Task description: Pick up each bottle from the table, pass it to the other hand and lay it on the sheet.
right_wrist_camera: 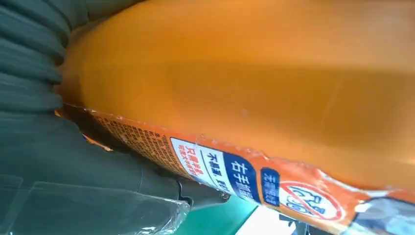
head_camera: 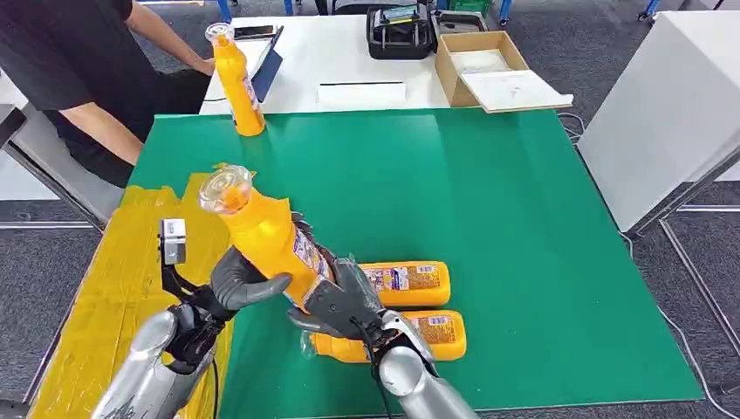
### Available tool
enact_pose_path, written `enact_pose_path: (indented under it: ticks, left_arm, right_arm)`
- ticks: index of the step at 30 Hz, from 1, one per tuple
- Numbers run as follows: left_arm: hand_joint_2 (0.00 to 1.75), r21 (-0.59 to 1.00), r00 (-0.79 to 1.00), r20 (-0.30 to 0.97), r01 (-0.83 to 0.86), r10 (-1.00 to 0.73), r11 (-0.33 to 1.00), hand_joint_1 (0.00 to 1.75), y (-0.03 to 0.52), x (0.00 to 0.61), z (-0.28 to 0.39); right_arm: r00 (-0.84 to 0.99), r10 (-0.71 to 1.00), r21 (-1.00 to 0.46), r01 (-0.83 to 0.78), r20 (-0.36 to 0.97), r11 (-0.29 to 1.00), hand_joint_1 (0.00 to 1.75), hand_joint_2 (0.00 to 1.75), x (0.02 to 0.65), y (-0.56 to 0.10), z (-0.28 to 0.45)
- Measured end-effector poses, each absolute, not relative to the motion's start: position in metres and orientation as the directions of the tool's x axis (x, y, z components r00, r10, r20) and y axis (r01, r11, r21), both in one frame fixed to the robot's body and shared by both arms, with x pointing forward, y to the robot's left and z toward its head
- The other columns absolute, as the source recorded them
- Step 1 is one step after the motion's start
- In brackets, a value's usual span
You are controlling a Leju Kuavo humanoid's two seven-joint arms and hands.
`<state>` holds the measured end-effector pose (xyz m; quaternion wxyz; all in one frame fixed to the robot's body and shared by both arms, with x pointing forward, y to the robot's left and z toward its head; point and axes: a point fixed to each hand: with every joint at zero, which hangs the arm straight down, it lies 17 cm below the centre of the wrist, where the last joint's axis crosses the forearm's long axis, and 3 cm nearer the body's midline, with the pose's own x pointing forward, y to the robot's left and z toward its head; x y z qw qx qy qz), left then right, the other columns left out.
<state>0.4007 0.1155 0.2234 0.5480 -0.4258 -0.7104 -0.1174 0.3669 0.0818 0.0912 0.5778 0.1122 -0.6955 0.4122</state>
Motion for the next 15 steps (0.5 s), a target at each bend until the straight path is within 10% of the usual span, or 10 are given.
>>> enact_pose_path:
  ticks: [12, 13, 14, 15]
  left_arm:
    - [1.75, -0.353, -0.022, 0.846, 0.725, 0.533, 0.591, 1.75, 0.128, 0.402, 0.227]
    - [1.75, -0.355, -0.022, 0.844, 0.725, 0.535, 0.590, 1.75, 0.128, 0.401, 0.227]
    - [1.75, -0.356, -0.022, 0.844, 0.724, 0.535, 0.590, 1.75, 0.128, 0.401, 0.227]
    - [1.75, -0.357, -0.021, 0.844, 0.724, 0.536, 0.590, 1.75, 0.128, 0.401, 0.227]
  right_arm:
    - [-0.328, 0.309, -0.450, -0.621, 0.893, 0.642, 1.75, 1.75, 0.368, 0.082, 0.101]
    - [-0.331, 0.309, -0.452, -0.621, 0.892, 0.640, 1.61, 1.75, 0.368, 0.082, 0.102]
    - [-0.332, 0.309, -0.453, -0.621, 0.891, 0.640, 0.09, 1.75, 0.368, 0.082, 0.102]
    - [-0.334, 0.308, -0.454, -0.620, 0.891, 0.640, 0.00, 1.75, 0.368, 0.082, 0.102]
